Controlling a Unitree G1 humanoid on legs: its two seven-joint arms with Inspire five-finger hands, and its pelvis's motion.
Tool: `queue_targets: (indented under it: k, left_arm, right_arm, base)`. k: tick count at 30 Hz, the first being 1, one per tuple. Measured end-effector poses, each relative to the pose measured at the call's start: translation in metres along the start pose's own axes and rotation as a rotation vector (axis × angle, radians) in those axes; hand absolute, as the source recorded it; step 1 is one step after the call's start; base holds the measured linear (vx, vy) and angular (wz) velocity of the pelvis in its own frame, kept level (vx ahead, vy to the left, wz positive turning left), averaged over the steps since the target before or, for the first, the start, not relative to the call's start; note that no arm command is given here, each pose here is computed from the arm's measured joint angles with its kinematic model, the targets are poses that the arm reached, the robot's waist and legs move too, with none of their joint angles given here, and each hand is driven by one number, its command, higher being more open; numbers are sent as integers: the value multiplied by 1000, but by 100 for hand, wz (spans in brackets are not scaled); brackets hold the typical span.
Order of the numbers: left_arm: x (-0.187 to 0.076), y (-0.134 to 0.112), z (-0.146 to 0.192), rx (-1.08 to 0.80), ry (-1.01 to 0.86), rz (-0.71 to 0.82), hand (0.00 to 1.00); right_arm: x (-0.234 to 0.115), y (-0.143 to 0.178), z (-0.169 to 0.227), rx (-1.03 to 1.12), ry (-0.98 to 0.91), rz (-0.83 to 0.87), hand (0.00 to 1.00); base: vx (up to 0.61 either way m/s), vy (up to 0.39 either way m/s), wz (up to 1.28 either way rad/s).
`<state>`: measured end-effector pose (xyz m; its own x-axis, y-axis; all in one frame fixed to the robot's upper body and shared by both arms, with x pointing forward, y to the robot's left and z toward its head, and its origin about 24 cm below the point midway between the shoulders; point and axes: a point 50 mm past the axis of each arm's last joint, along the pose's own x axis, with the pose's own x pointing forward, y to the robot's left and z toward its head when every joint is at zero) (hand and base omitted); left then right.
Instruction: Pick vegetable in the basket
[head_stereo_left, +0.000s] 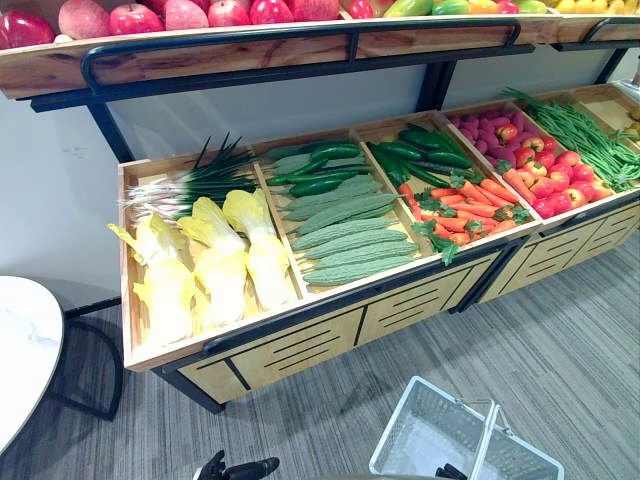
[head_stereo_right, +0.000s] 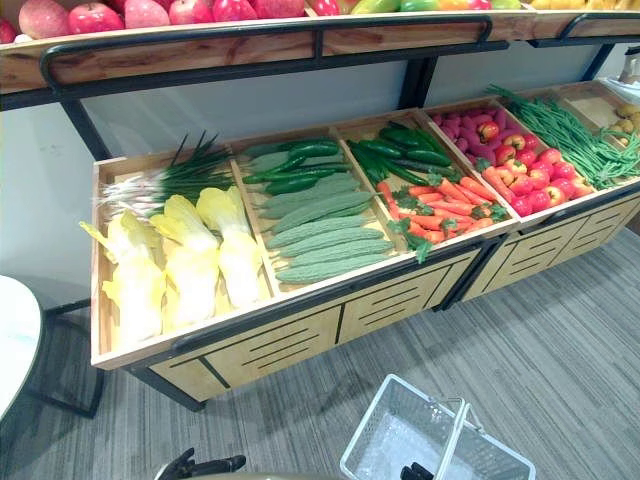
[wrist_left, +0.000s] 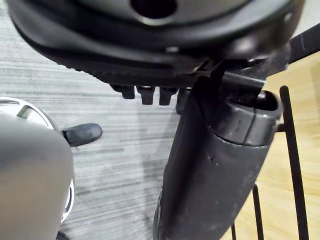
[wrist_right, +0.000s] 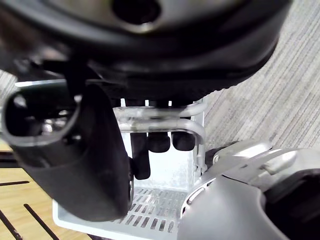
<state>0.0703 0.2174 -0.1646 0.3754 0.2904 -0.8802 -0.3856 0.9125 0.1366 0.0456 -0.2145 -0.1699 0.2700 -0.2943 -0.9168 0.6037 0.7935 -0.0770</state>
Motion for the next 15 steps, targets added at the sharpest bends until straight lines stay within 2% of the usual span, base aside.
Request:
queue_targets:
  k: [5,15]
  left_arm:
    - [-1,6,-8,-139,28,49,100]
    - [-1,8,-6,-165,17,69,100]
  right_arm:
    - [1,2,0,1,9,2,0]
    - [2,3,8,6,-17,6,0]
  base:
    - [-4,-15,23]
    - [-2,11,3]
